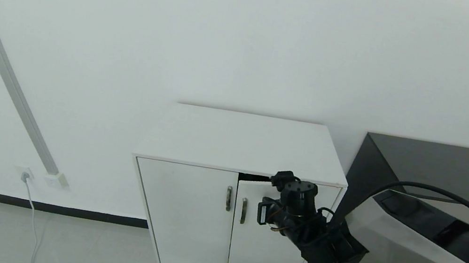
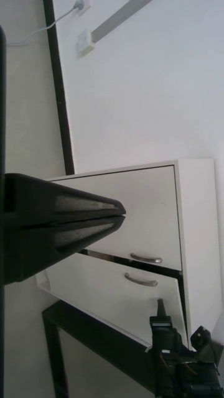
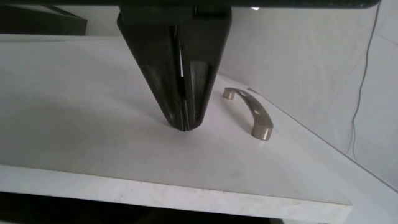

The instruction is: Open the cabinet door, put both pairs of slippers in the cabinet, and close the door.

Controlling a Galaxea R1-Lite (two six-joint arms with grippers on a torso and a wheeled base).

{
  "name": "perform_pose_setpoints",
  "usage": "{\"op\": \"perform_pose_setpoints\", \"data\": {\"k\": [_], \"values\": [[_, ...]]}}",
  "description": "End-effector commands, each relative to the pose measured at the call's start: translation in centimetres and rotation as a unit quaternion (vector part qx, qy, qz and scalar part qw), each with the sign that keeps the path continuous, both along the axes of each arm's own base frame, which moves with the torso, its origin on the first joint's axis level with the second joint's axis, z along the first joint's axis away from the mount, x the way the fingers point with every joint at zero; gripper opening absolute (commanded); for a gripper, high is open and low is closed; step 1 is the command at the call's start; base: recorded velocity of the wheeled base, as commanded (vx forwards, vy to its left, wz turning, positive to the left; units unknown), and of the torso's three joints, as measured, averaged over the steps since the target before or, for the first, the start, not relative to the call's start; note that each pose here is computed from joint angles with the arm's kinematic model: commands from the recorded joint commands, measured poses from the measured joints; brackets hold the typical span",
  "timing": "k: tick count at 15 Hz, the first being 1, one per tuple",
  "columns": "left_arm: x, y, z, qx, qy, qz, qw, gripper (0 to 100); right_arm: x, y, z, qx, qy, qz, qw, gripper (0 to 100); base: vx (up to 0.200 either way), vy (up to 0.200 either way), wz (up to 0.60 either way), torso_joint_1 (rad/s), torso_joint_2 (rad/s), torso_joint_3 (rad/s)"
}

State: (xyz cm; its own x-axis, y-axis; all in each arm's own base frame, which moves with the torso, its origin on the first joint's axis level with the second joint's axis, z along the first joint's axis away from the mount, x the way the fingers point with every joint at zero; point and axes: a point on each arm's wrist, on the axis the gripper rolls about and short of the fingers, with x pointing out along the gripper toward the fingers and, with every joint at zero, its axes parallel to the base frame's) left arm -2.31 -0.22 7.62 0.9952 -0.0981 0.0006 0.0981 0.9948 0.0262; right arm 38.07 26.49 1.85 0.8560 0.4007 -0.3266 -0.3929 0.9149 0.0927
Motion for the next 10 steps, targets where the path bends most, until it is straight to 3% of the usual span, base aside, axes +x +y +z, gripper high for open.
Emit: {"op": "perform_pose_setpoints", "data": {"k": [1,10], "values": [[0.0,0.0,0.0,0.000,0.000,0.000,1.0000,0,0.7,-0.1,-0.2,0.002,-0.004,-0.005,1.000,0,0.000,0.000,0.00,0.000,0.00,0.000],[0.0,0.0,0.0,0.000,0.000,0.000,1.0000,0,2.4,-1.1,-0.4,0.005,-0.007,-0.023,1.000,0,0.000,0.000,0.00,0.000,0.00,0.000]]}}
